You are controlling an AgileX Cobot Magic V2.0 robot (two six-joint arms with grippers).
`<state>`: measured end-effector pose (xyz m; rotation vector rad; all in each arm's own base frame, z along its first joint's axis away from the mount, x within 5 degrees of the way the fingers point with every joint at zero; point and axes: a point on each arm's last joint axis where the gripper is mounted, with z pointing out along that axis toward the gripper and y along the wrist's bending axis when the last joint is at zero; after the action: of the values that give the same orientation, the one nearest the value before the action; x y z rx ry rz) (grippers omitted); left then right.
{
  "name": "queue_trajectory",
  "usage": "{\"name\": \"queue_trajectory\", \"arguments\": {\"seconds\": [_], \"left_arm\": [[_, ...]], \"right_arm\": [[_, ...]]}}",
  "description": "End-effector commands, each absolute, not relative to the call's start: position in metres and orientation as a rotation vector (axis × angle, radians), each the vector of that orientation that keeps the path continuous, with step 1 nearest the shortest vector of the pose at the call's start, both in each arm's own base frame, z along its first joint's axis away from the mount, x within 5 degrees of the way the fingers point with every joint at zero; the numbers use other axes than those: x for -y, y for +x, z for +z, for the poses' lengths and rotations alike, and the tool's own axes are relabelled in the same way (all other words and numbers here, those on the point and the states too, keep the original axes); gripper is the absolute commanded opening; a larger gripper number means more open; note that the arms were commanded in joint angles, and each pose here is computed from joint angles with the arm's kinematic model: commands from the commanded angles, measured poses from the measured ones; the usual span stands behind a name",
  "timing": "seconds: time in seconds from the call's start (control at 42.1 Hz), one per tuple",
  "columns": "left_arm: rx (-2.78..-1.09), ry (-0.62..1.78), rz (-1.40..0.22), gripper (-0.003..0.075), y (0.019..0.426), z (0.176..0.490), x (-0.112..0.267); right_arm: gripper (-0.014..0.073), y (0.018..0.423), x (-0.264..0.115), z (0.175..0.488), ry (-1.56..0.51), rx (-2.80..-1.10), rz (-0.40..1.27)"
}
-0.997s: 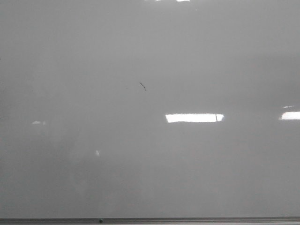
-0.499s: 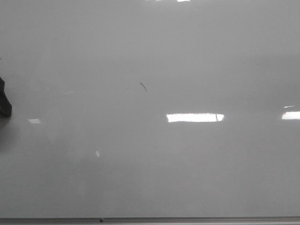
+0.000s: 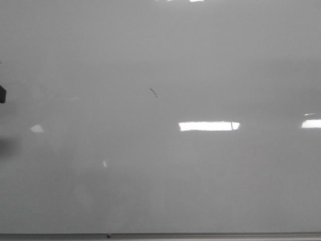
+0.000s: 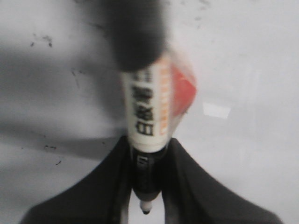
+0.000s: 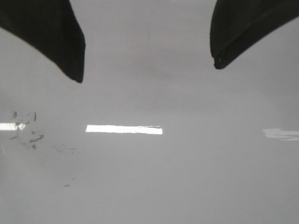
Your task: Write number 9 on whiteboard
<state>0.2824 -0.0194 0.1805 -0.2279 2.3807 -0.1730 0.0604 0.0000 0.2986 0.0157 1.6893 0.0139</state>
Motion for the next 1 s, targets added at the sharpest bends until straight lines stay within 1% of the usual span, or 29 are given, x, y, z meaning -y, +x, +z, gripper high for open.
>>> {"name": "queue_trajectory", "arguments": {"seconds": [0.0,0.142,0.261,0.309,0.427,0.499,0.57,0.594,0.689,0.807,0.902,0.974], "left_arm": [[-2.209,-0.239,-0.164,0.0041,0.290,0.210,0.017],[-2.158,-0.192,-0.179,0.0041,0.277,0.236,0.019],[-2.181,-0.137,-0.241,0.0041,0.259,0.262,0.025],[-2.215,-0.055,-0.255,0.0041,0.250,0.272,0.030],[-2.282,0.271,-0.304,0.0041,0.231,0.301,0.054],[-2.298,0.451,-0.345,0.0041,0.223,0.314,0.071],[-2.263,0.674,-0.382,0.0041,0.215,0.327,0.093],[-2.223,0.800,-0.385,0.0041,0.211,0.331,0.102],[-2.050,1.115,-0.377,0.0041,0.198,0.341,0.128],[-1.780,1.483,-0.345,0.0041,0.175,0.345,0.159],[-1.637,1.639,-0.346,0.0041,0.160,0.345,0.175],[-1.538,1.726,-0.366,0.0041,0.145,0.346,0.187]], "right_arm": [[0.0573,0.061,0.000,0.316,0.008,-1.595,0.005],[0.0573,0.061,0.000,0.316,0.008,-1.602,0.005],[0.0573,0.062,0.000,0.313,0.008,-1.638,0.005],[0.0573,0.063,0.000,0.311,0.008,-1.658,0.005],[0.0573,0.068,0.000,0.309,0.009,-1.708,0.014],[0.0573,0.073,-0.001,0.309,0.008,-1.764,0.034],[0.0573,0.077,-0.004,0.311,-0.013,-1.821,0.056],[0.0573,0.079,-0.005,0.312,-0.035,-1.847,0.066],[0.0573,0.085,-0.013,0.316,-0.145,-1.931,0.110],[0.0573,0.088,-0.031,0.323,-0.387,-2.041,0.216],[0.0573,0.086,-0.047,0.333,-0.608,-2.062,0.339],[0.0573,0.082,-0.065,0.348,-0.822,-1.987,0.488]]}}
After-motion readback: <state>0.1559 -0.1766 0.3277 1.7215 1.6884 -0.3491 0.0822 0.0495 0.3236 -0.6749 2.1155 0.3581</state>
